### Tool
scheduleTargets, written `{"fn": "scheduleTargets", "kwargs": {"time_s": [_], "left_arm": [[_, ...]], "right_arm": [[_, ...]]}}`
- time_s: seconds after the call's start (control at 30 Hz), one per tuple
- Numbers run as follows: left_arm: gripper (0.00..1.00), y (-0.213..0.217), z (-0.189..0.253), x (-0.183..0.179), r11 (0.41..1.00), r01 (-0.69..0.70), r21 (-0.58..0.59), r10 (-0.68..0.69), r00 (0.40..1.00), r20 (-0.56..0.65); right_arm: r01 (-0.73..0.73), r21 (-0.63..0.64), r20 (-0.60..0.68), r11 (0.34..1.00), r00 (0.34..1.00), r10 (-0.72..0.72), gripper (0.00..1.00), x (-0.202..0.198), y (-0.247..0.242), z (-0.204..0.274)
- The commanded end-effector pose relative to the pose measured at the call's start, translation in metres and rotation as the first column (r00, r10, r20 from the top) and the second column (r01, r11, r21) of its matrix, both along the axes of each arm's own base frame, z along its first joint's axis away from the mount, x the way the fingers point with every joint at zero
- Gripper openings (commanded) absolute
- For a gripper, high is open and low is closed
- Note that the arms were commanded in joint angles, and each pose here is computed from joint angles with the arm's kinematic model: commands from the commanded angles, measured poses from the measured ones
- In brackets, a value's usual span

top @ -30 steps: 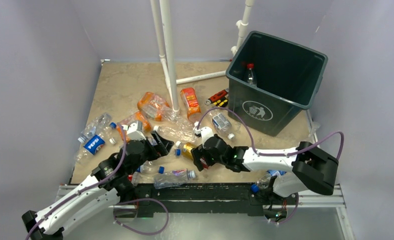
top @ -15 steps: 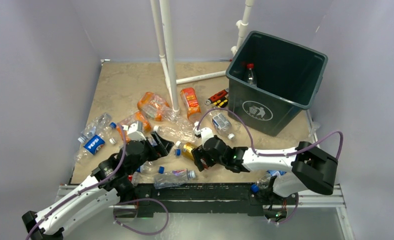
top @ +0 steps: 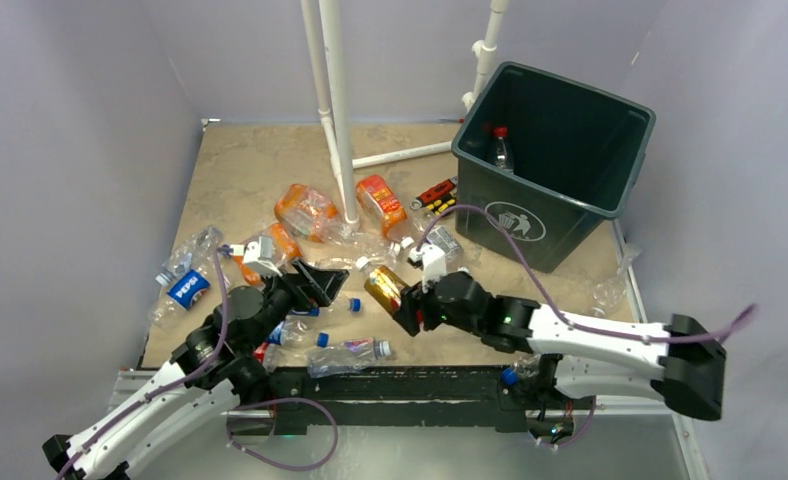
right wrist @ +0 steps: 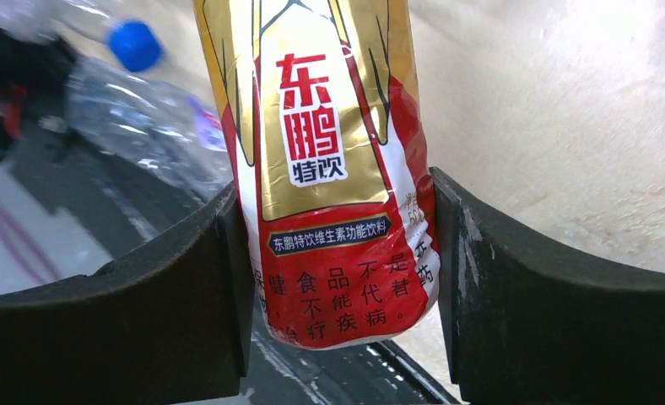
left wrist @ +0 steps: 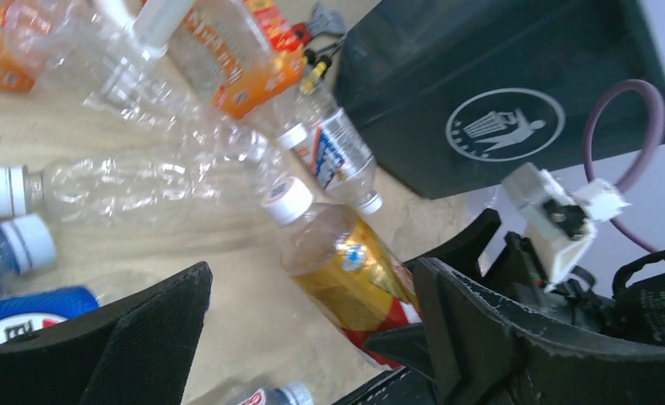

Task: Put the plastic bottles in the bin
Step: Pick up the plastic bottle at the center of the board.

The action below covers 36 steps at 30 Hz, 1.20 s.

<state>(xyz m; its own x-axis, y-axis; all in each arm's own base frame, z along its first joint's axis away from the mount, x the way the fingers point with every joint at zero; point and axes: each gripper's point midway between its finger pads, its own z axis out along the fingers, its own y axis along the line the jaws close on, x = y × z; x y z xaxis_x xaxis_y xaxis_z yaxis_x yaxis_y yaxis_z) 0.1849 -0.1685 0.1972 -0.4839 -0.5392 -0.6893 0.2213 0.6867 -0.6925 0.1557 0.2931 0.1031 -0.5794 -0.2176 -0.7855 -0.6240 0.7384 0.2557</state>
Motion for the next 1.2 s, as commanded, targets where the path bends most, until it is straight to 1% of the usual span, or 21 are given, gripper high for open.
{"fn": "scheduleTargets", "kwargs": {"time_s": [0.0,0.1,0.17,0.23,0.27,0.33,0.4,0.5,0.6,0.73,0.83,0.93,1.0,1.17], "left_arm": [[0.89,-0.006,0.054,0.004,0.997,0.032,-0.073,-0.02,0.986,0.166],[0.9,-0.013,0.065,0.006,0.995,0.056,-0.088,-0.037,0.979,0.203],[0.91,-0.021,0.08,0.004,0.985,0.104,-0.14,-0.066,0.965,0.255],[0.94,-0.027,0.103,-0.002,0.957,0.161,-0.241,-0.078,0.944,0.32],[0.94,-0.03,0.109,-0.006,0.943,0.195,-0.269,-0.091,0.931,0.355],[0.95,-0.035,0.118,-0.015,0.915,0.263,-0.306,-0.117,0.899,0.422],[0.95,-0.039,0.128,-0.023,0.892,0.319,-0.32,-0.141,0.869,0.474],[0.95,-0.048,0.135,-0.031,0.875,0.387,-0.292,-0.2,0.837,0.509],[0.95,-0.06,0.135,-0.037,0.859,0.447,-0.251,-0.27,0.811,0.518],[0.95,-0.073,0.141,-0.049,0.812,0.54,-0.222,-0.347,0.752,0.56],[0.94,-0.084,0.141,-0.055,0.781,0.596,-0.186,-0.408,0.713,0.57],[0.93,-0.09,0.143,-0.061,0.749,0.638,-0.179,-0.445,0.684,0.578],[0.93,-0.089,0.149,-0.066,0.729,0.659,-0.185,-0.443,0.66,0.607],[0.93,-0.087,0.16,-0.071,0.716,0.675,-0.176,-0.426,0.623,0.656]], "right_arm": [[-0.021,0.185,0.087,0.983,0.996,0.005,0.56,-0.002,0.002,0.064],[-0.057,0.308,0.148,0.95,0.989,0.011,0.55,-0.005,0.002,0.095],[-0.117,0.415,0.209,0.902,0.977,0.03,0.55,-0.011,0.005,0.117],[-0.169,0.495,0.254,0.852,0.966,0.043,0.55,-0.018,0.006,0.129],[-0.189,0.529,0.27,0.827,0.962,0.046,0.55,-0.02,0.007,0.136],[-0.217,0.579,0.287,0.786,0.957,0.053,0.55,-0.024,0.01,0.147],[-0.239,0.624,0.302,0.744,0.952,0.053,0.55,-0.028,0.012,0.157],[-0.262,0.681,0.325,0.684,0.945,0.039,0.54,-0.031,0.011,0.173],[-0.286,0.729,0.355,0.622,0.935,0.014,0.54,-0.033,0.009,0.193],[-0.322,0.786,0.379,0.527,0.925,-0.002,0.54,-0.039,0.007,0.216],[-0.338,0.813,0.383,0.475,0.924,0.001,0.54,-0.041,0.009,0.225],[-0.342,0.823,0.384,0.454,0.923,0.0,0.54,-0.041,0.013,0.23],[-0.342,0.829,0.381,0.443,0.925,0.002,0.54,-0.041,0.014,0.23],[-0.337,0.851,0.366,0.402,0.931,0.005,0.54,-0.042,0.015,0.234]]}}
